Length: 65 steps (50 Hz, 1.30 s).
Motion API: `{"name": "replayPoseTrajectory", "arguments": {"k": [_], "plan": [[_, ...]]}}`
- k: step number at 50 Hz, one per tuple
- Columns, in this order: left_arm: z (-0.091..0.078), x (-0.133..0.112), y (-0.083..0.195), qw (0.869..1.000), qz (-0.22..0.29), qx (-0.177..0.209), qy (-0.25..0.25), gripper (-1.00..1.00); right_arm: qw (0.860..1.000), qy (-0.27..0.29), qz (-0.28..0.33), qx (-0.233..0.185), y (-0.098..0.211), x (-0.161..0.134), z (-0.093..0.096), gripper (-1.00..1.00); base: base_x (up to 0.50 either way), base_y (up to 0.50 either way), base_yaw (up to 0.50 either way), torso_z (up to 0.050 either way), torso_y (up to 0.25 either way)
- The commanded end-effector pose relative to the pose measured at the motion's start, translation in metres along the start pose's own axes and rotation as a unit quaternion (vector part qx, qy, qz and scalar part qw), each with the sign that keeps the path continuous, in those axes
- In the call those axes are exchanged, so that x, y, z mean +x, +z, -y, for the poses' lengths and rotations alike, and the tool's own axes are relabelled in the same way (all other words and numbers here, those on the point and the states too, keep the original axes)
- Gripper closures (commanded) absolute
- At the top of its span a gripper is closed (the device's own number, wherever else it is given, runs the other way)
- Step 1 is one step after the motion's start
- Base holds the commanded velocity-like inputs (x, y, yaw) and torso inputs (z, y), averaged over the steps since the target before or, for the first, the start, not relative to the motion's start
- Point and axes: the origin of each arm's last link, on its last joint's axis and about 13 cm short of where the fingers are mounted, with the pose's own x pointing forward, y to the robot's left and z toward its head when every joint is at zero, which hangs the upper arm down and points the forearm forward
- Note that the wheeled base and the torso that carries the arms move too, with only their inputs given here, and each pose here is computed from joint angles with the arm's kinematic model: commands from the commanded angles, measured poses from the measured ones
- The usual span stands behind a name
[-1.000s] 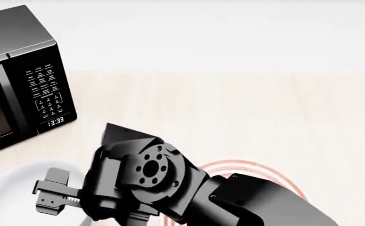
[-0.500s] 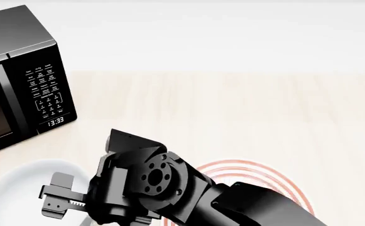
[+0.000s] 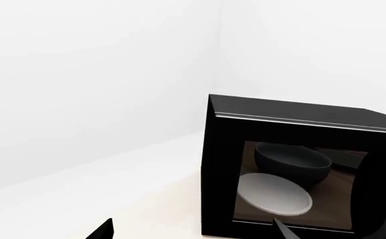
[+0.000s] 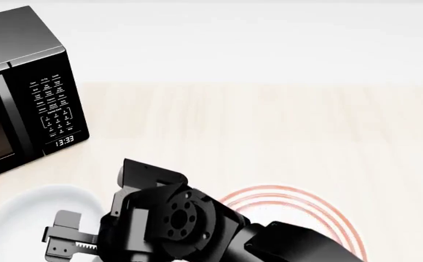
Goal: Put the white bowl to the right of the plate.
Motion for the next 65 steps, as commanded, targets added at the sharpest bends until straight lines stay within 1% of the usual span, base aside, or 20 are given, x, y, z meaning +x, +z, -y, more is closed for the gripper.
{"name": "replayPoseTrajectory", "arguments": {"k": [1, 19, 27, 31, 43, 44, 45, 46, 59, 65], "plan": [[-0.001, -0.001, 0.0, 1.0, 0.001, -0.001, 0.0, -1.0, 1.0, 0.0, 0.002, -0.005, -0.003, 0.003, 0.002, -1.0, 0.0, 0.0, 0.0, 0.0, 0.0], [-0.001, -0.003, 0.002, 1.0, 0.004, -0.003, -0.002, -1.0, 1.0, 0.003, 0.012, -0.009, -0.002, 0.001, -0.001, -1.0, 0.0, 0.0, 0.0, 0.0, 0.0], [-0.002, -0.004, 0.003, 1.0, 0.006, -0.004, -0.002, -1.0, 1.0, -0.01, 0.024, 0.009, 0.002, 0.003, 0.0, -1.0, 0.0, 0.0, 0.0, 0.0, 0.0], [-0.002, -0.004, 0.003, 1.0, 0.007, -0.004, -0.002, -1.0, 0.999, -0.023, 0.034, 0.007, 0.001, 0.005, 0.002, -1.0, 0.0, 0.0, 0.0, 0.0, 0.0], [-0.003, -0.005, 0.004, 1.0, 0.009, -0.006, -0.002, -1.0, 0.999, -0.038, 0.028, 0.001, -0.005, 0.01, 0.006, -1.0, 0.0, 0.0, 0.0, 0.0, 0.0], [-0.003, -0.005, 0.004, 1.0, 0.009, -0.006, -0.002, -1.0, 0.999, -0.041, 0.026, -0.002, -0.006, 0.01, 0.006, 1.0, 0.0, 0.0, 0.0, 0.0, 0.0], [-0.003, -0.004, 0.004, 1.0, 0.009, -0.006, -0.002, -1.0, 0.998, -0.057, 0.028, -0.009, -0.006, 0.01, 0.006, 1.0, 0.0, 0.0, 0.0, 0.0, 0.0], [-0.003, -0.005, 0.004, 1.0, 0.009, -0.006, -0.002, -1.0, 0.998, -0.05, 0.029, -0.008, -0.006, 0.01, 0.005, 1.0, 0.0, 0.0, 0.0, 0.0, 0.0], [-0.004, -0.006, 0.005, 1.0, 0.012, -0.009, -0.003, -1.0, 0.998, -0.044, 0.037, -0.024, -0.006, 0.006, 0.0, 1.0, 0.0, 0.0, 0.0, 0.0, 0.0], [-0.004, -0.007, 0.005, 1.0, 0.012, -0.01, -0.003, -1.0, 0.997, -0.05, 0.055, -0.031, 0.001, 0.001, -0.005, 1.0, 0.0, 0.0, 0.0, 0.0, 0.0]]}}
